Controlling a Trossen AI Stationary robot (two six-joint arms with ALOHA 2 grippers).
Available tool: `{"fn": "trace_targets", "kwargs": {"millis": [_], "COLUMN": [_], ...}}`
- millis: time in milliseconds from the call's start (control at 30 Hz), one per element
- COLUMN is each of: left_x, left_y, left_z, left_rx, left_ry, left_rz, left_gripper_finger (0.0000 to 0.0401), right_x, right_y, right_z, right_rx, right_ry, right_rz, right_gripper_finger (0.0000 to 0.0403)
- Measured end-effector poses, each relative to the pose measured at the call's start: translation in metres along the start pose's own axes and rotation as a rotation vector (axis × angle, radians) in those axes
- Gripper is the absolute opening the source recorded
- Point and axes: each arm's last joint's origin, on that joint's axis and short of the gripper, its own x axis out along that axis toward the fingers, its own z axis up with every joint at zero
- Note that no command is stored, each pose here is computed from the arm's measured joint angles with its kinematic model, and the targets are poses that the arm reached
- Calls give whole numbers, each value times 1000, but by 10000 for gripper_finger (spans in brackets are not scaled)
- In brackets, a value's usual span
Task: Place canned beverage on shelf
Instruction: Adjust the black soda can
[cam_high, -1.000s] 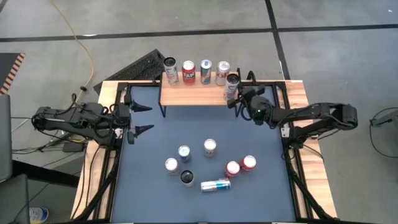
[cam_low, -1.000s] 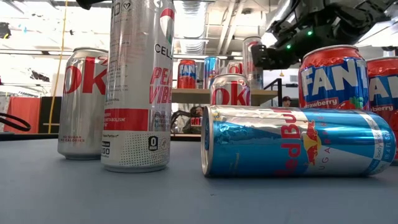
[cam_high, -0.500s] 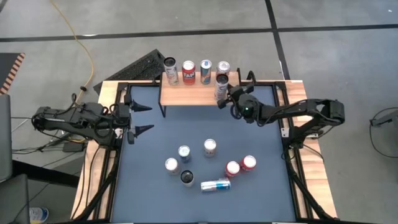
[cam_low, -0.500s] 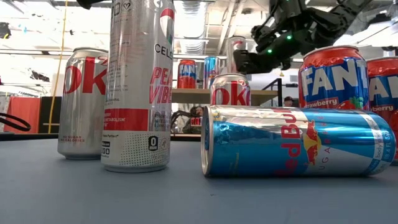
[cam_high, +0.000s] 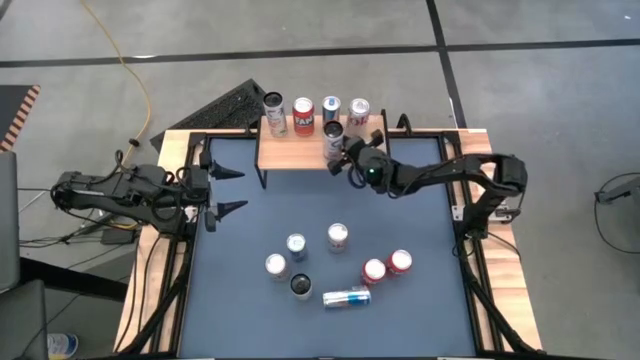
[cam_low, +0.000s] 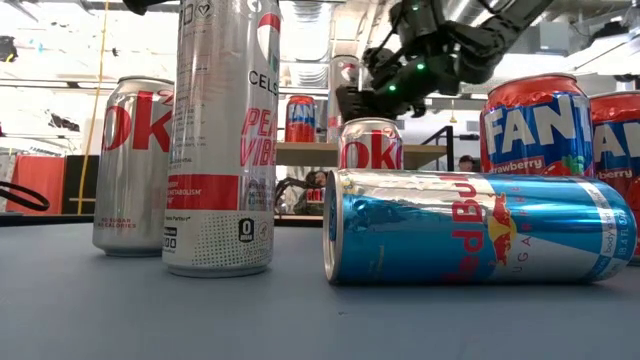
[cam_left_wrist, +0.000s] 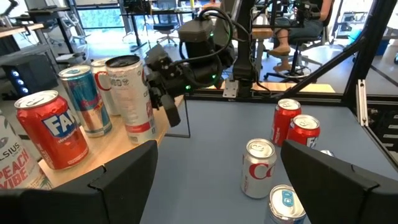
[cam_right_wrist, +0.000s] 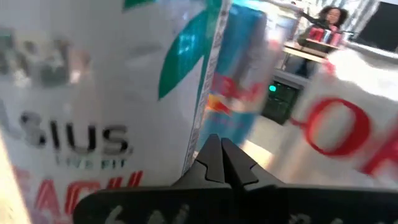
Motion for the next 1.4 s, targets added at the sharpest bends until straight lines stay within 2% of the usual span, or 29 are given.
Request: {"fn": "trace_targets", "kwargs": {"millis": [167,400,467,633,733,933,1167,1300,1400], "left_x": [0,0,0,0,0,0,0,0,0], "left_y": [0,0,0,0,0,0,0,0,0], "left_z": [0,0,0,0,0,0,0,0,-1], "left_rx": [0,-9,-13,-15,-15,-15,-22,-33,-28], "left_ry": [0,0,1,3,3,3,3,4,8], "left_rz": [0,0,0,0,0,0,0,-1,0], "left_gripper_finger": [332,332,332,332,332,332,332,332,332], "right_x": [12,19,13,-15,-32,-55,-40,-33,-30], "right_y": [13,22,23,23,26,40,46,44,44], "right_z": [6,14,18,41,45,36,16,14,16], "right_rx": [-9,-40,-49,-169,-206,-216,-224,-195,-163], "right_ry": [-7,15,8,-5,27,93,131,131,117], "right_rz": [51,56,54,-76,-38,-27,-40,-45,7], "right_gripper_finger": [0,0,0,0,0,0,0,0,0]}}
